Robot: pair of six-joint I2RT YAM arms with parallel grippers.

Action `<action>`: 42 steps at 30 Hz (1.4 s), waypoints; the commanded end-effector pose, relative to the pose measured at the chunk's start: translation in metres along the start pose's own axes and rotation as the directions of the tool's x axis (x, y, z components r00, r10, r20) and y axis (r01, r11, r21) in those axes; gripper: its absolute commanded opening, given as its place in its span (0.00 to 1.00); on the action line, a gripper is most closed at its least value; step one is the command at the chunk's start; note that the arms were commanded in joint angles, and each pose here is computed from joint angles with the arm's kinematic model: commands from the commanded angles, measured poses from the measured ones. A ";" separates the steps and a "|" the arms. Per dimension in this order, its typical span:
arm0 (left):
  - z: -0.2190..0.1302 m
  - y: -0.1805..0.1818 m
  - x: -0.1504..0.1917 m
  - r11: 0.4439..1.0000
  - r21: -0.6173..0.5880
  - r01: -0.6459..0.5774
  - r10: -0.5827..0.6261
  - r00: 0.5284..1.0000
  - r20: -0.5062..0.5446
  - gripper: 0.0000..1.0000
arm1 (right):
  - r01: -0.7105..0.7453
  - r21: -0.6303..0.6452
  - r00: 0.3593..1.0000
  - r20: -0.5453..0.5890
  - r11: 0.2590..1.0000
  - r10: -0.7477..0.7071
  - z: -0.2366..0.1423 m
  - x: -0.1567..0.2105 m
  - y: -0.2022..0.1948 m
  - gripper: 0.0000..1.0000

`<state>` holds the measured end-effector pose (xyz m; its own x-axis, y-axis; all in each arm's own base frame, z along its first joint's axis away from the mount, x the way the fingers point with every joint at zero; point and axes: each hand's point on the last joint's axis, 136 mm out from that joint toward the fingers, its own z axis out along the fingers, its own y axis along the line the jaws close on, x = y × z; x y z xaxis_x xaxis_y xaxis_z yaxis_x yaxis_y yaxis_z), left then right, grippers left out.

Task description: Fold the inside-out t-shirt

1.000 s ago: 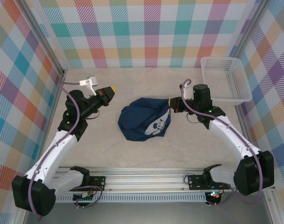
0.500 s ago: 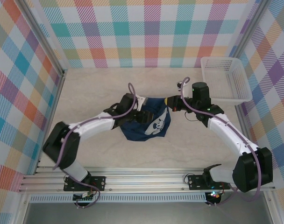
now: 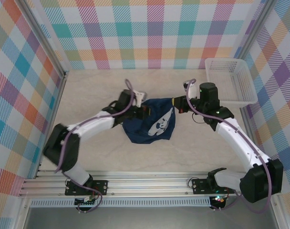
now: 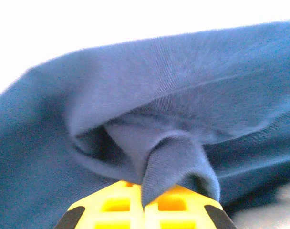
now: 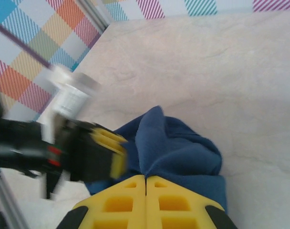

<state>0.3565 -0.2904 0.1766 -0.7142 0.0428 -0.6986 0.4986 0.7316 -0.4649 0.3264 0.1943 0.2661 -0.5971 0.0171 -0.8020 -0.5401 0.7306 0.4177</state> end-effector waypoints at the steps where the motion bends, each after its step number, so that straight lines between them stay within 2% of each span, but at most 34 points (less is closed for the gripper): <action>1: -0.093 -0.048 -0.083 0.978 0.206 -0.014 -0.052 0.948 0.314 0.00 | 0.123 0.029 0.984 0.124 0.992 -0.125 -0.026 -0.037 0.015 0.00; 4: -0.155 -0.065 -0.107 0.959 0.281 -0.042 -0.095 0.884 0.458 0.00 | 0.169 0.061 0.969 0.171 0.984 -0.177 -0.037 -0.050 0.017 0.00; 7: -0.202 -0.079 -0.118 0.946 0.313 -0.084 -0.110 0.825 0.555 0.00 | 0.188 0.116 0.956 0.206 0.975 -0.209 -0.043 -0.060 0.013 0.00; 11: -0.236 -0.092 -0.121 0.931 0.345 -0.123 -0.120 0.787 0.605 0.00 | 0.137 0.189 0.964 0.201 0.972 -0.175 -0.040 -0.060 -0.004 0.00; 16: -0.229 -0.093 -0.121 0.915 0.395 -0.085 -0.170 0.805 0.568 0.00 | 0.005 0.262 0.995 0.093 0.965 -0.030 -0.014 -0.033 -0.036 0.00; 18: -0.220 -0.088 -0.122 0.916 0.398 -0.045 -0.193 0.822 0.536 0.00 | -0.011 0.291 1.000 -0.002 0.957 0.012 0.001 -0.014 -0.044 0.10; 20: -0.210 -0.080 -0.120 0.928 0.372 -0.007 -0.200 0.834 0.514 0.00 | 0.072 0.290 0.996 -0.077 0.954 -0.052 0.011 -0.002 -0.037 0.25; 21: -0.207 -0.077 -0.120 0.933 0.359 0.005 -0.199 0.838 0.507 0.00 | 0.139 0.248 0.989 -0.080 0.959 -0.123 0.015 0.002 -0.023 0.32; 23: -0.201 -0.073 -0.118 0.938 0.346 0.014 -0.195 0.847 0.494 0.00 | 0.318 0.082 0.948 0.006 0.945 -0.319 0.015 0.006 0.030 0.42; 25: -0.198 -0.071 -0.116 0.940 0.340 0.018 -0.191 0.854 0.484 0.00 | 0.445 -0.083 0.893 0.110 0.891 -0.436 0.009 0.017 0.080 0.51; 26: -0.196 -0.070 -0.115 0.941 0.337 0.020 -0.190 0.857 0.480 0.00 | 0.520 -0.177 0.853 0.147 0.836 -0.500 0.008 0.028 0.105 0.53; 29: -0.194 -0.070 -0.114 0.942 0.335 0.021 -0.188 0.860 0.475 0.00 | 0.611 -0.298 0.788 0.142 0.733 -0.599 0.022 0.056 0.144 0.54; 32: -0.194 -0.070 -0.113 0.942 0.335 0.018 -0.184 0.862 0.472 0.00 | 0.629 -0.344 0.767 0.133 0.697 -0.628 0.041 0.071 0.160 0.55; 39: -0.194 -0.070 -0.112 0.943 0.331 0.015 -0.178 0.865 0.469 0.00 | 0.632 -0.283 0.769 0.115 0.721 -0.629 0.071 0.066 0.157 0.53; 42: -0.195 -0.070 -0.111 0.944 0.329 0.013 -0.175 0.865 0.470 0.00 | 0.633 -0.227 0.772 0.114 0.740 -0.626 0.078 0.060 0.150 0.40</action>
<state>0.3079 -0.2197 0.3669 -0.5365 -0.3950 -0.7457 0.5772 0.4729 -0.6657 0.2412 0.3502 0.2133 -0.1374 -0.4320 -0.8913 -0.9332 0.3581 -0.0296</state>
